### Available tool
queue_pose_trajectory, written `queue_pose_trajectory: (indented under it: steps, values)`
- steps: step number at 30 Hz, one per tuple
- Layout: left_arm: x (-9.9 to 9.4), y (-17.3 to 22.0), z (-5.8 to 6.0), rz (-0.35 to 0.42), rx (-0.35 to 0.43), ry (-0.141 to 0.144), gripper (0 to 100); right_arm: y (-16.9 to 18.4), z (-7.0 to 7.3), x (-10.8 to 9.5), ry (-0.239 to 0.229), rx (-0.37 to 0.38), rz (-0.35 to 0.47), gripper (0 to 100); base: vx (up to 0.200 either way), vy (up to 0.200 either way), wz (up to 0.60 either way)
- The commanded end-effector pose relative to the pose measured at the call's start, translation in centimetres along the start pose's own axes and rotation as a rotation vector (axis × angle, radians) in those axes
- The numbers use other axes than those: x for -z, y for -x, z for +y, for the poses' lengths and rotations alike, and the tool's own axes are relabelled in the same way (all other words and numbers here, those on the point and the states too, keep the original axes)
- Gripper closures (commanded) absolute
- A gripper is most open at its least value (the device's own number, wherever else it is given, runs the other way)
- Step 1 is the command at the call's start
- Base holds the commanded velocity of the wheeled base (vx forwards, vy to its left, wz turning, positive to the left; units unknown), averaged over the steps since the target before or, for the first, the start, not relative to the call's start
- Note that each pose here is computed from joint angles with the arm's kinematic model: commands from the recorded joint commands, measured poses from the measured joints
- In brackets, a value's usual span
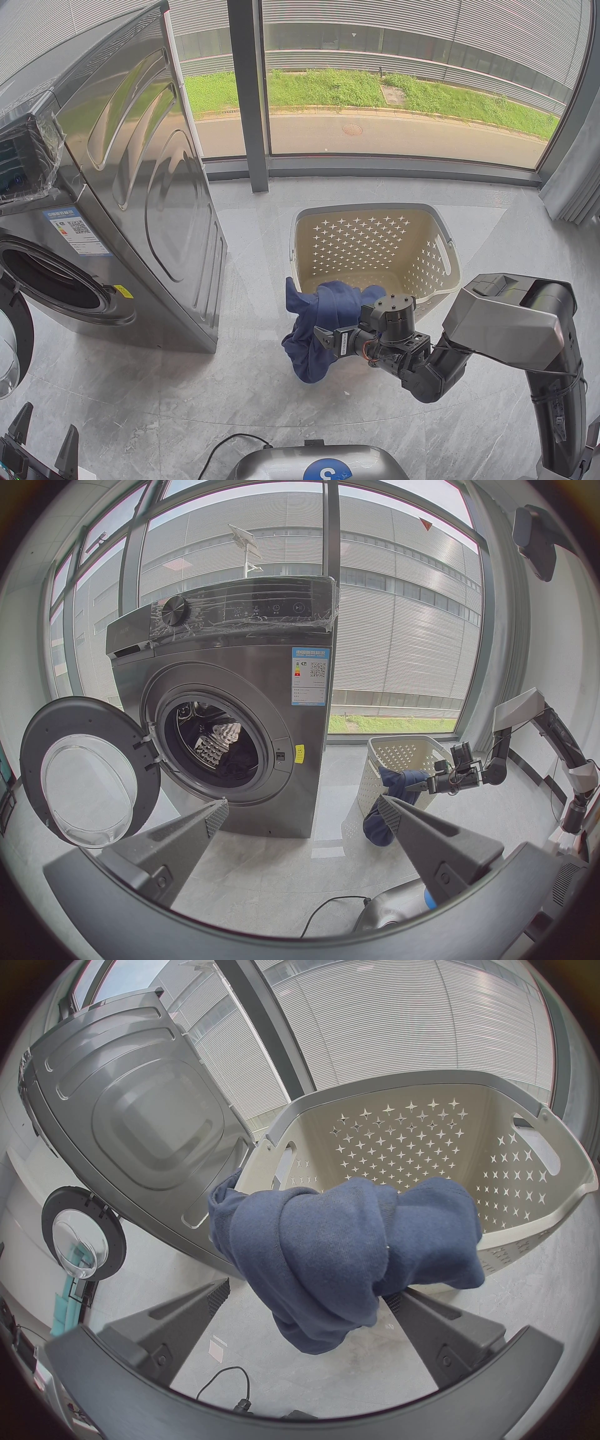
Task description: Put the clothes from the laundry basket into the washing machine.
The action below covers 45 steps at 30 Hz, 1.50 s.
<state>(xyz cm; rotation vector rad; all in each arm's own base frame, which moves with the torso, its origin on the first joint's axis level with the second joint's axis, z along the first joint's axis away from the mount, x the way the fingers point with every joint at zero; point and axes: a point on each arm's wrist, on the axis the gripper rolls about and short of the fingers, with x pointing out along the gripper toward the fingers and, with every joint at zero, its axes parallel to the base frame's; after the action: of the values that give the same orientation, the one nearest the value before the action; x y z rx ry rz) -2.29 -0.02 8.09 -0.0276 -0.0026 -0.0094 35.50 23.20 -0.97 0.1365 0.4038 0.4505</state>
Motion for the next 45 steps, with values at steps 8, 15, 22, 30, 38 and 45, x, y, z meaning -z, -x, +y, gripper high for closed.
queue_pose_trajectory:
  steps: [8, 15, 22, 30, 38, 45]
  values:
    - [0.5, 0.0, 0.0, 0.004, -0.002, 0.002, 0, -1.8, -0.2, 0.7, 0.000, 0.034, -0.026, 0, 0.000, 0.000, 0.00]
    - [0.5, 0.0, 0.0, 0.004, -0.003, 0.003, 0, -2.0, 0.3, 0.7, 0.001, 0.022, -0.052, 100, 0.000, 0.000, 0.00]
    - [0.5, 0.0, 0.0, 0.004, -0.005, 0.003, 0, -1.9, 0.5, 0.6, -0.002, 0.013, -0.068, 100, 0.000, 0.000, 0.00]
    - [0.5, 0.0, 0.0, 0.004, -0.008, 0.005, 0, 2.0, 1.4, -1.7, 0.002, -0.029, -0.121, 100, 0.000, 0.000, 0.00]
    - [0.5, 0.0, 0.0, 0.004, -0.008, 0.009, 0, 13.0, 3.3, -8.7, 0.006, -0.165, -0.312, 100, 0.000, 0.000, 0.00]
    - [0.5, 0.0, 0.0, 0.004, -0.008, 0.011, 0, 22.4, 3.0, -11.6, 0.003, -0.244, -0.441, 100, 0.000, 0.000, 0.00]
